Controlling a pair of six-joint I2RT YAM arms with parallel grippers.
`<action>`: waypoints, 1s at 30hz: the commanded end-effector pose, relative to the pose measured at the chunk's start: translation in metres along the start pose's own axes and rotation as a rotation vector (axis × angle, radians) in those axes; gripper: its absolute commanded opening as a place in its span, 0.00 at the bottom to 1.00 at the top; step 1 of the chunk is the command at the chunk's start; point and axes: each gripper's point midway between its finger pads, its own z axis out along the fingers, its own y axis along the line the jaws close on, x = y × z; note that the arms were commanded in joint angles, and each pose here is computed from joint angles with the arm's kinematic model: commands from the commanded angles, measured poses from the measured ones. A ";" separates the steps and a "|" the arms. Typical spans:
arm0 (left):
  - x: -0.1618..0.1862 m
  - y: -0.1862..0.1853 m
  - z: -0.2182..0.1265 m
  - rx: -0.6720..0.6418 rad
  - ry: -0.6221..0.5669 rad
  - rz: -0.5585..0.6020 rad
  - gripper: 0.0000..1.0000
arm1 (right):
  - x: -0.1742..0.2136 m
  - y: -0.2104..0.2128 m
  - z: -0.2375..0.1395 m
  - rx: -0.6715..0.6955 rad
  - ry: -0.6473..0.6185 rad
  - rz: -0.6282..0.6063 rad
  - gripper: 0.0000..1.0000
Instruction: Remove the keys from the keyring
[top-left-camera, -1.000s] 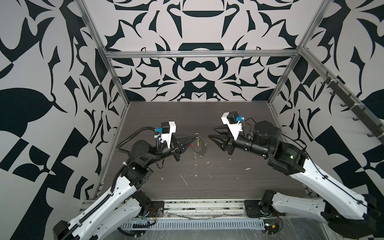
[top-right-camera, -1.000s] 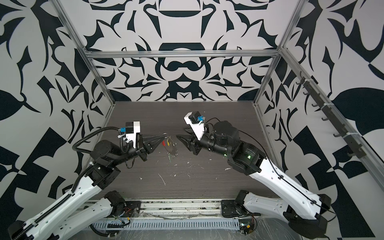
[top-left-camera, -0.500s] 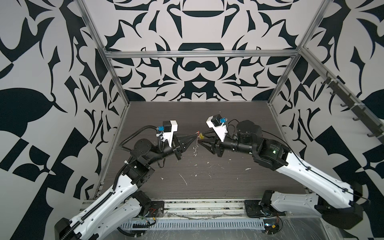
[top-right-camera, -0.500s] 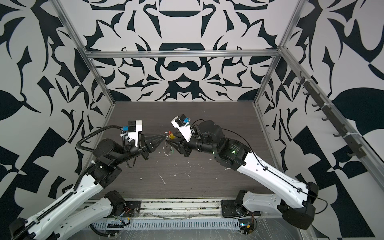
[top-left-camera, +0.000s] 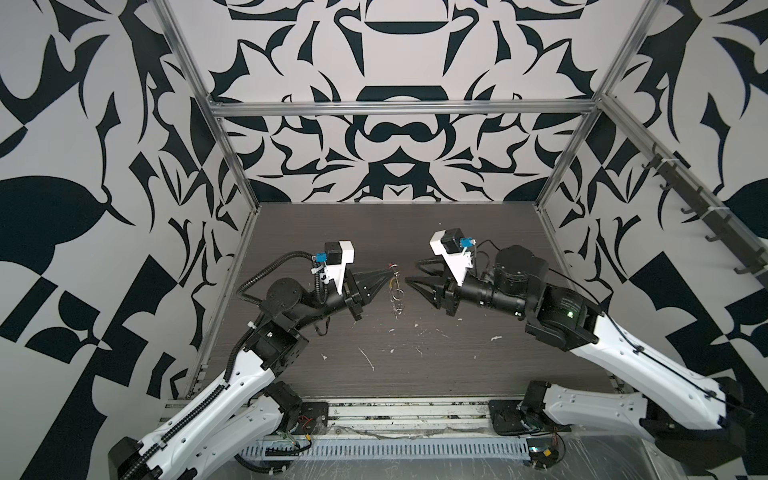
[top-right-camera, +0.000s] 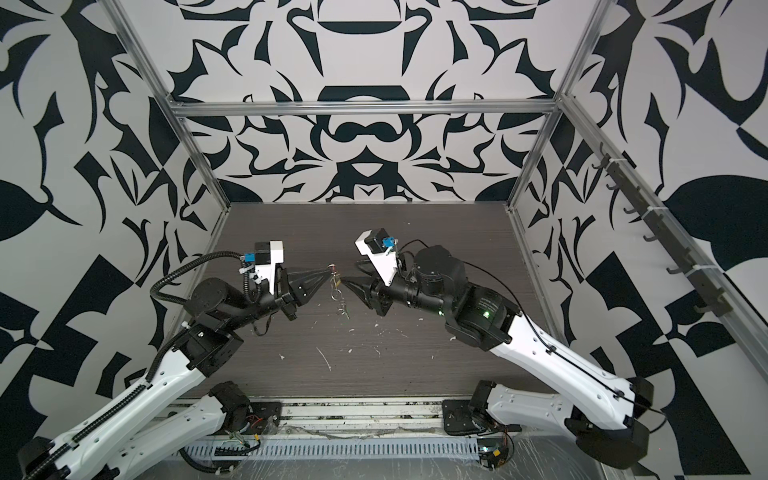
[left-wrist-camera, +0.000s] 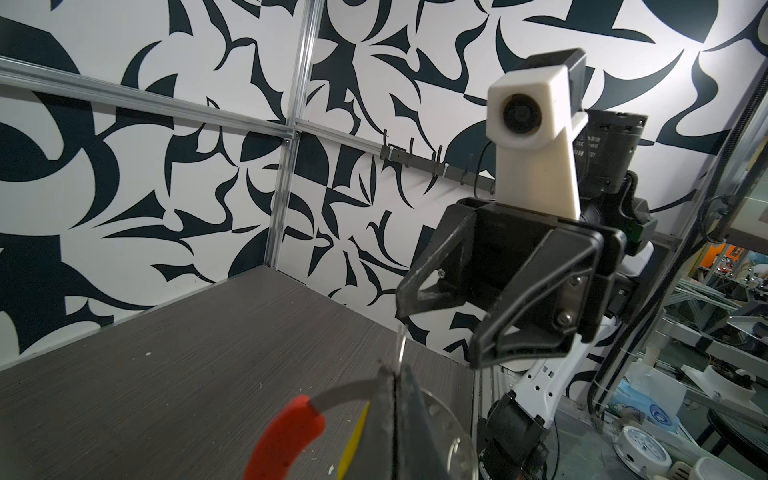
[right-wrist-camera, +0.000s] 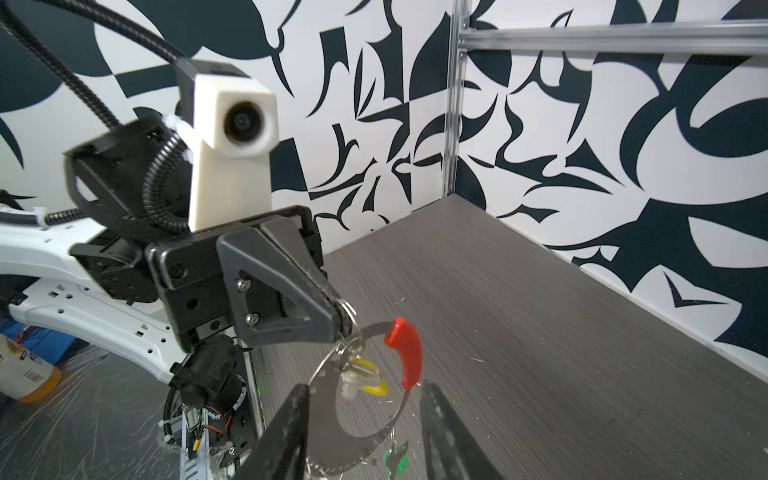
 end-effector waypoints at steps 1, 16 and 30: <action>-0.022 -0.018 -0.004 0.059 -0.058 0.044 0.00 | -0.018 0.004 -0.012 -0.007 -0.111 -0.024 0.46; -0.027 -0.039 -0.007 0.177 -0.078 0.041 0.00 | 0.010 0.022 0.001 -0.143 -0.063 -0.032 0.46; -0.023 -0.049 -0.005 0.255 -0.045 0.015 0.00 | 0.007 0.032 0.008 -0.204 -0.073 -0.034 0.45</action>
